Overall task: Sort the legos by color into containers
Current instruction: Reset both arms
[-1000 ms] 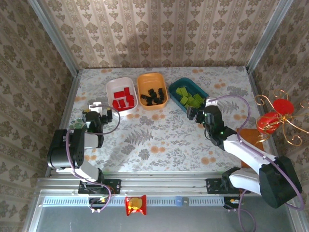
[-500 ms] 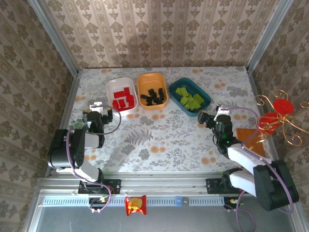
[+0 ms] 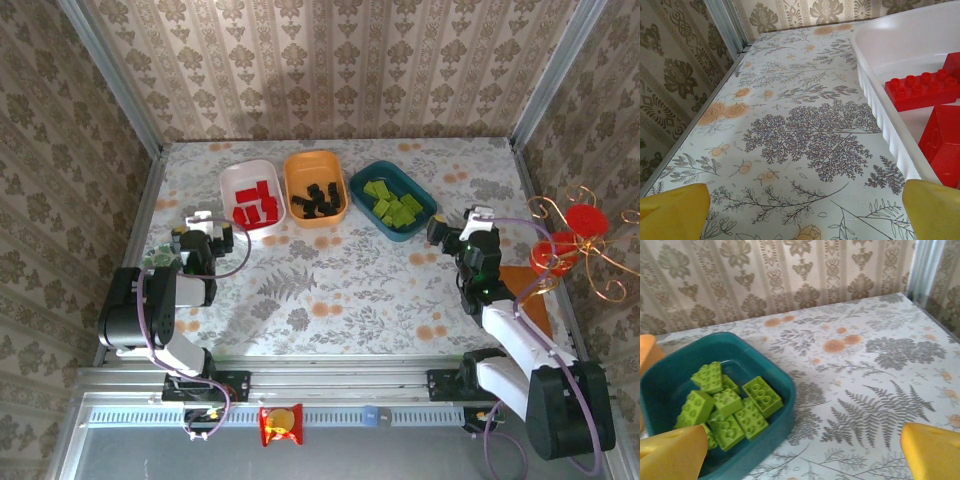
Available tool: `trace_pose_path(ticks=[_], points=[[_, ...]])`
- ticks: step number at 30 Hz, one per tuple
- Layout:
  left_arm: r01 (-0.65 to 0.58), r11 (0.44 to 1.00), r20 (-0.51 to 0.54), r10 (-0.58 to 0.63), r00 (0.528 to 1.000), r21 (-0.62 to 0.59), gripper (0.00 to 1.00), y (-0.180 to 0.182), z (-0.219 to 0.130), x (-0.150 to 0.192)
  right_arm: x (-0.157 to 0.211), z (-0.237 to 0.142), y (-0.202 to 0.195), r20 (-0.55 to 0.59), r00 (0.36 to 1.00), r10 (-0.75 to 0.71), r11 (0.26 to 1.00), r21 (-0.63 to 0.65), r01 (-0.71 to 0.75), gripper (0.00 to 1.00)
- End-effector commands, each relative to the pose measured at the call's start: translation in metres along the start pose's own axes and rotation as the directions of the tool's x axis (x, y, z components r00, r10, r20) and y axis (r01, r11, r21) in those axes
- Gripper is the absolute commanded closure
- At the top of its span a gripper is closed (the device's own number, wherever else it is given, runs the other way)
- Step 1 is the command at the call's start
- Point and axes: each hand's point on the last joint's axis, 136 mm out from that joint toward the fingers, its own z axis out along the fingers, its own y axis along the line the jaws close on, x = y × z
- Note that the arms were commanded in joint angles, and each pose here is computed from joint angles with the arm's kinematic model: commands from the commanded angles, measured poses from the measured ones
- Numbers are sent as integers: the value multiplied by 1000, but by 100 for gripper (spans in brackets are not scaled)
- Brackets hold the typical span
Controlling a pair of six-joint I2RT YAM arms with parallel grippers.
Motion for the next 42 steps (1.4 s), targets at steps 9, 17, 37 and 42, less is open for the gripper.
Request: trace_pose_path(ticks=[9, 17, 37, 42], points=[[19, 1000, 19, -19, 1000, -14, 0, 2, 1, -6, 7, 36, -3, -20, 998, -52, 998, -39, 51, 0], [18, 1000, 17, -18, 1000, -15, 0, 2, 1, -6, 48, 57, -11, -28, 998, -56, 997, -51, 54, 0], [17, 1000, 16, -17, 1000, -13, 0, 2, 1, -5, 59, 71, 0, -85, 989, -122, 992, -45, 119, 0], [14, 1000, 15, -14, 1000, -12, 0, 1, 1, -5, 59, 71, 0, -85, 989, -122, 992, -44, 119, 0]])
